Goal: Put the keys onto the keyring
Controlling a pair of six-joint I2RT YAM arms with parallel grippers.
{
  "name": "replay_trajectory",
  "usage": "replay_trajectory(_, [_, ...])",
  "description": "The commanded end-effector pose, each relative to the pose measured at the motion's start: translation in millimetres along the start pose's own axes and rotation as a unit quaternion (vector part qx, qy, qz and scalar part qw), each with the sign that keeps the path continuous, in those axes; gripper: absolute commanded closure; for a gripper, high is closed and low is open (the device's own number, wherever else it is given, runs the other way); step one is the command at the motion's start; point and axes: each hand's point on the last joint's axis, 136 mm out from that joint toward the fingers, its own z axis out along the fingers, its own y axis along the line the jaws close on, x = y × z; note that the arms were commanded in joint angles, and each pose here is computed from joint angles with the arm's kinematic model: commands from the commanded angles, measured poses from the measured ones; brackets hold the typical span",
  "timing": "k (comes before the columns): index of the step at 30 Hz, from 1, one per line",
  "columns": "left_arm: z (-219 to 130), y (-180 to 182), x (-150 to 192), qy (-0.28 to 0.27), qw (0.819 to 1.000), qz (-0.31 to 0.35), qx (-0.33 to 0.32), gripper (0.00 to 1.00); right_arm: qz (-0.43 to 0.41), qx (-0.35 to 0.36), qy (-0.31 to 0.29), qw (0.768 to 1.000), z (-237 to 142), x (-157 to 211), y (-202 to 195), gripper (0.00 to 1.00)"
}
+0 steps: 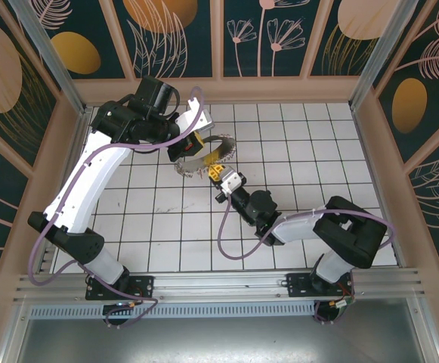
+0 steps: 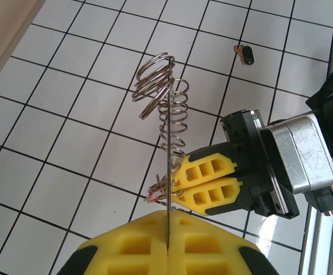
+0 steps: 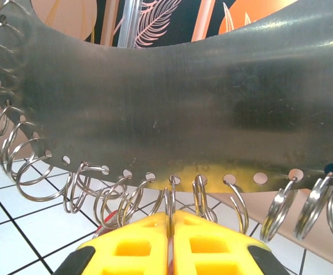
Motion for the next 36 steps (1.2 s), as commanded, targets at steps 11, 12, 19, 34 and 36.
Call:
replay_trajectory(11, [-7.2,-3.9,-7.3,-0.018,1.000,0.010,-0.005,0.93,0.025,0.010,-0.058,0.998,4.3,-31.6,-2.9,0.87])
replay_trajectory(12, [-7.3,-3.8,-7.5,-0.018,1.000,0.009,-0.006,0.93,0.025,0.008,-0.059,0.998,4.8,-31.9,-2.3,0.87])
replay_trajectory(19, [-8.1,-3.6,-7.9,-0.019,1.000,0.010,-0.007,0.93,0.029,0.004,-0.061,0.998,5.9,-32.6,-0.3,0.88])
replay_trajectory(34, [14.0,22.2,-4.6,-0.036,0.997,-0.056,-0.048,0.94,0.007,-0.006,0.036,0.999,-1.7,9.7,0.4,1.00])
replay_trajectory(36, [22.5,29.0,-1.0,-0.054,0.995,-0.079,-0.040,0.93,0.024,-0.035,0.056,0.998,-2.8,15.9,3.5,1.00])
